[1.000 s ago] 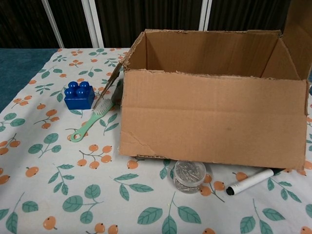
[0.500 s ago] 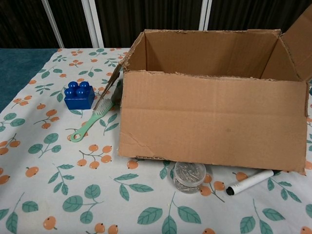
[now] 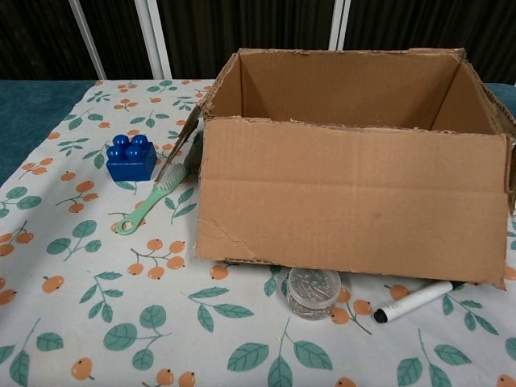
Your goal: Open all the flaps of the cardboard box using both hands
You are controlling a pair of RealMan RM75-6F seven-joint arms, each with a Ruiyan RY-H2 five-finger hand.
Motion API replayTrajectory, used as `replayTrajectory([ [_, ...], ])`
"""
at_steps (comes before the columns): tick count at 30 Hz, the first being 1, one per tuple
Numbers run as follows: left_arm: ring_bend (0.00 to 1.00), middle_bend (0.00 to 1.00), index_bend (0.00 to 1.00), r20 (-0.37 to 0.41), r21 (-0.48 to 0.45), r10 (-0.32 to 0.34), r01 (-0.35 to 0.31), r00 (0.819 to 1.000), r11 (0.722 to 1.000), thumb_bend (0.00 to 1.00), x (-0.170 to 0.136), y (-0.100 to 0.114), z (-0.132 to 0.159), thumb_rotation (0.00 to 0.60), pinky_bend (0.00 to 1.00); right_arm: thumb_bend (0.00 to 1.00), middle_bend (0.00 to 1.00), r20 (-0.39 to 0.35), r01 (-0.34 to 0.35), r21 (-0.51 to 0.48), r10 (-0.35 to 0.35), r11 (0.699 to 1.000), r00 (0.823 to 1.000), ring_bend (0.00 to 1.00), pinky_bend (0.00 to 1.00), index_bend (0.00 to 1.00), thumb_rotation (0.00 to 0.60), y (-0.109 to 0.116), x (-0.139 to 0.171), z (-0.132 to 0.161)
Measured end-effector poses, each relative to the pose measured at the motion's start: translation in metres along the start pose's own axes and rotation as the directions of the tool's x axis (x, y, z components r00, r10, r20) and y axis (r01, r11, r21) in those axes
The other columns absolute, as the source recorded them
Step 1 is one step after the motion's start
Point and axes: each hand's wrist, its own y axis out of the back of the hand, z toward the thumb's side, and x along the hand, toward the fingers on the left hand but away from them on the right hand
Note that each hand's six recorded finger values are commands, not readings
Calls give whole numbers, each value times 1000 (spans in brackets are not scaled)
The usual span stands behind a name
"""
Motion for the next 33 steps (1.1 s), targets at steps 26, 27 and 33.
replayTrajectory([
  [26, 0, 0, 0, -70, 192, -38, 51, 997, 980, 46, -8, -7, -12, 600, 0, 121, 0, 519, 461, -835, 152, 301, 841, 0, 225, 0, 600, -113, 103, 112],
  [27, 0, 0, 0, -74, 195, -43, 56, 996, 979, 46, -9, -9, -12, 600, 0, 120, 0, 527, 472, -833, 153, 288, 836, 0, 225, 0, 600, -116, 108, 117],
  [33, 0, 0, 0, -72, 194, -36, 49, 997, 980, 46, -8, -11, -8, 600, 0, 113, 0, 574, 523, -804, 140, 284, 807, 0, 225, 0, 600, -131, 127, 135],
])
